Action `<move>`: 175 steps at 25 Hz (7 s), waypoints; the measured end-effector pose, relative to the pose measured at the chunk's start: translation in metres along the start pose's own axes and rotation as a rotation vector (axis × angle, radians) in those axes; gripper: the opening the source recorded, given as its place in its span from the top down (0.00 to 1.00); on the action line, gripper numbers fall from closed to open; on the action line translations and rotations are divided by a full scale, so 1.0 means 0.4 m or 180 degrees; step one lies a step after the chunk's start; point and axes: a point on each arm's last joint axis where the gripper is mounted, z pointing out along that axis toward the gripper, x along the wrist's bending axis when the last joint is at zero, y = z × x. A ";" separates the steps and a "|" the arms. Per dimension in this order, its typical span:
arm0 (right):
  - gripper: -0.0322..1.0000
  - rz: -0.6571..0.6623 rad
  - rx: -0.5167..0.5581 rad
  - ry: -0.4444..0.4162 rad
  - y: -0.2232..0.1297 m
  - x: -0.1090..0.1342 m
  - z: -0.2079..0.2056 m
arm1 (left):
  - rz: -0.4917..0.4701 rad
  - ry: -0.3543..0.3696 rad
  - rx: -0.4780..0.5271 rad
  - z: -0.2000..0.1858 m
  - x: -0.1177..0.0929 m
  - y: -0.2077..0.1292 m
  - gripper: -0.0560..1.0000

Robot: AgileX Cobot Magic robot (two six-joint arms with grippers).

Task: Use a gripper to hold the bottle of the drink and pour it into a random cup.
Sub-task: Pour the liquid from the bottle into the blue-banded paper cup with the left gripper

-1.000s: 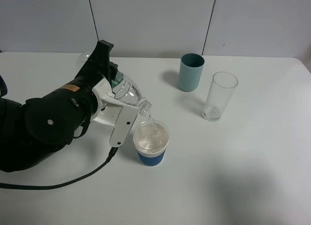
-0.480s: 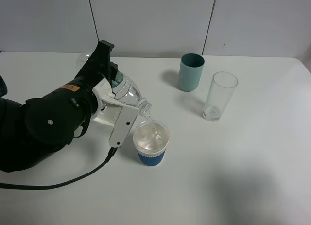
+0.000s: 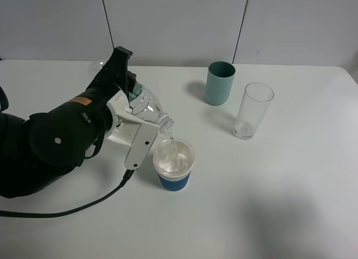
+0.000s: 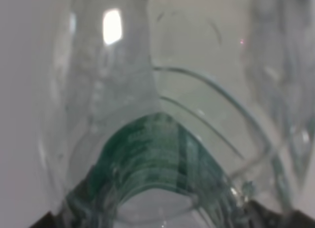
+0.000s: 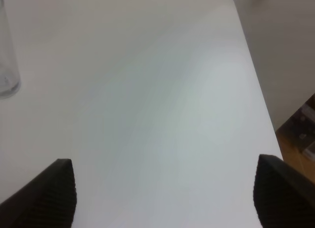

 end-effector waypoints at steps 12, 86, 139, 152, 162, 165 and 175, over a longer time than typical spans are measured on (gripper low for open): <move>0.25 0.0000 0.0000 0.0000 0.000 0.000 0.000 | 0.0135 0.0011 0.0003 0.000 0.001 0.000 0.51; 0.25 0.0000 0.0000 0.0000 0.000 0.000 0.000 | 0.0894 0.0064 0.0030 0.000 0.005 -0.002 0.51; 0.25 0.0000 0.0000 0.0000 0.000 0.000 0.000 | 0.1191 0.0369 -0.0175 -0.001 0.024 0.017 0.51; 0.25 0.0000 0.0000 0.0000 0.000 0.000 0.000 | 0.1407 0.0413 -0.0265 -0.002 0.024 0.024 0.51; 0.25 0.0000 0.0000 0.0000 0.000 0.000 0.000 | 0.1415 0.0454 -0.0283 -0.003 0.027 0.026 0.51; 0.25 0.0000 0.0000 0.0000 0.000 0.000 0.000 | 0.1173 0.0385 -0.0290 -0.002 0.023 0.025 0.51; 0.25 0.0000 0.0000 0.0000 0.000 0.000 0.000 | -0.0627 0.0284 -0.0390 -0.008 0.036 0.007 0.51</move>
